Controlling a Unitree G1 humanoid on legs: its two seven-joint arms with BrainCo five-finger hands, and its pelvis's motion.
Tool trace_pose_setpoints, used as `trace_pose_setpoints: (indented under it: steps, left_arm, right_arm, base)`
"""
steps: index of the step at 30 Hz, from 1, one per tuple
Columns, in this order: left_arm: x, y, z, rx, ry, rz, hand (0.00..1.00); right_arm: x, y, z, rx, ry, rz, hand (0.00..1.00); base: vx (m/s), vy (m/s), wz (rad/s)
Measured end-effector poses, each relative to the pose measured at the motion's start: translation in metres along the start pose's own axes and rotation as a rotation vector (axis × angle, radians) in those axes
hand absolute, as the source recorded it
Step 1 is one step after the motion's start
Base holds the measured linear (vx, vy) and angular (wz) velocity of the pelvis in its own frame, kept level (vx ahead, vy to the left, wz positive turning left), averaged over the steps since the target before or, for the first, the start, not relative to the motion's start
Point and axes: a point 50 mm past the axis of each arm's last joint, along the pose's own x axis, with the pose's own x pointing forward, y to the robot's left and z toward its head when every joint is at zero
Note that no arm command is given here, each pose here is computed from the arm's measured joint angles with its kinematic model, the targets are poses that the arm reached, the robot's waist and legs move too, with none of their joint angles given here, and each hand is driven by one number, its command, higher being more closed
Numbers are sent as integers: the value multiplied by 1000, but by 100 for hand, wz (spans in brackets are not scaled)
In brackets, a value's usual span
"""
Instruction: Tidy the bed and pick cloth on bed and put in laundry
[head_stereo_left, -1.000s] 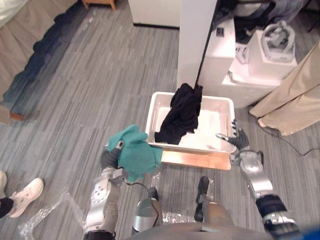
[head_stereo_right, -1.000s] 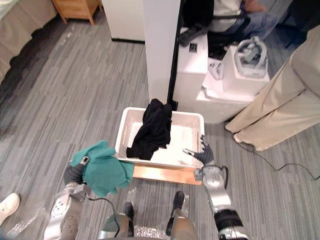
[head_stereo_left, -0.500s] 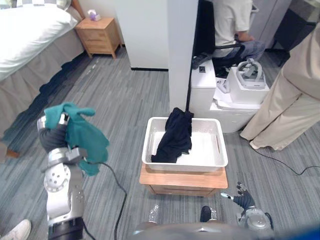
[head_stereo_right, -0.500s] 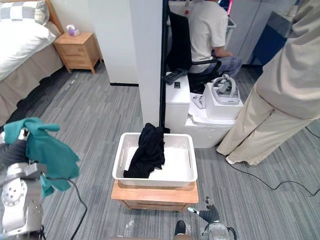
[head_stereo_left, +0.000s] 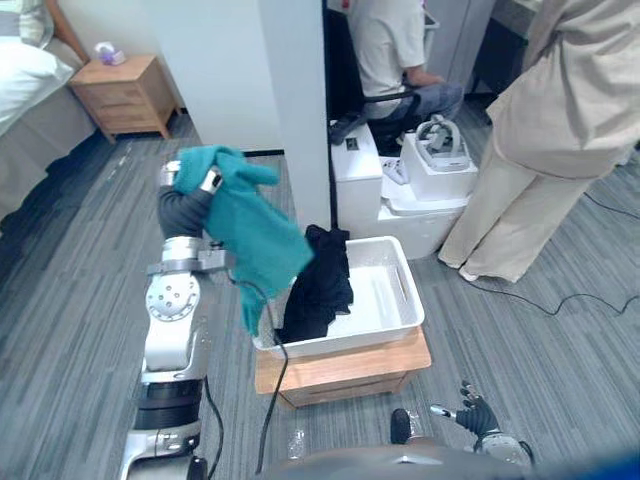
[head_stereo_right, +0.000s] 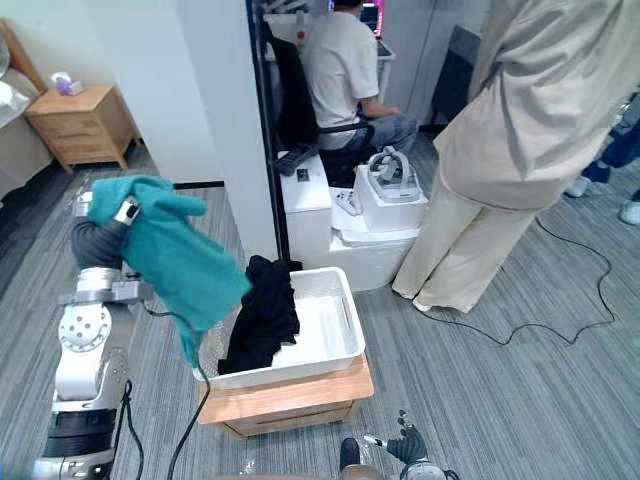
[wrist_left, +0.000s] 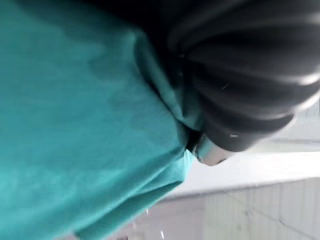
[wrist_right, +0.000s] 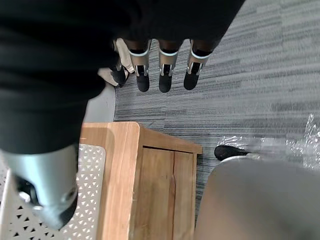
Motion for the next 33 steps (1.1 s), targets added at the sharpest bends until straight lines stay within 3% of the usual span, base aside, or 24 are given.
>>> trace_pose_setpoints:
  steps: [12, 20, 29, 33]
  left_arm:
    - [9, -31, -3, -20, 7, -135, 100]
    - [5, -37, -53, 87, 214, -168, 100]
    - [62, -34, -72, 341, 271, -89, 100]
    - [69, -28, -76, 365, 304, -79, 100]
  right_arm:
    - [-6, -1, -12, 2, 27, 8, 0]
    - [-5, -1, -9, 4, 7, 15, 0]
    - [21, -3, 67, 77, -241, -1, 0]
    - [23, -4, 87, 96, -313, -1, 0]
  base:
    - [-26, -14, -12]
    - [-24, -17, -19]
    - [-21, -52, -12]
    - [-8, -31, -12]
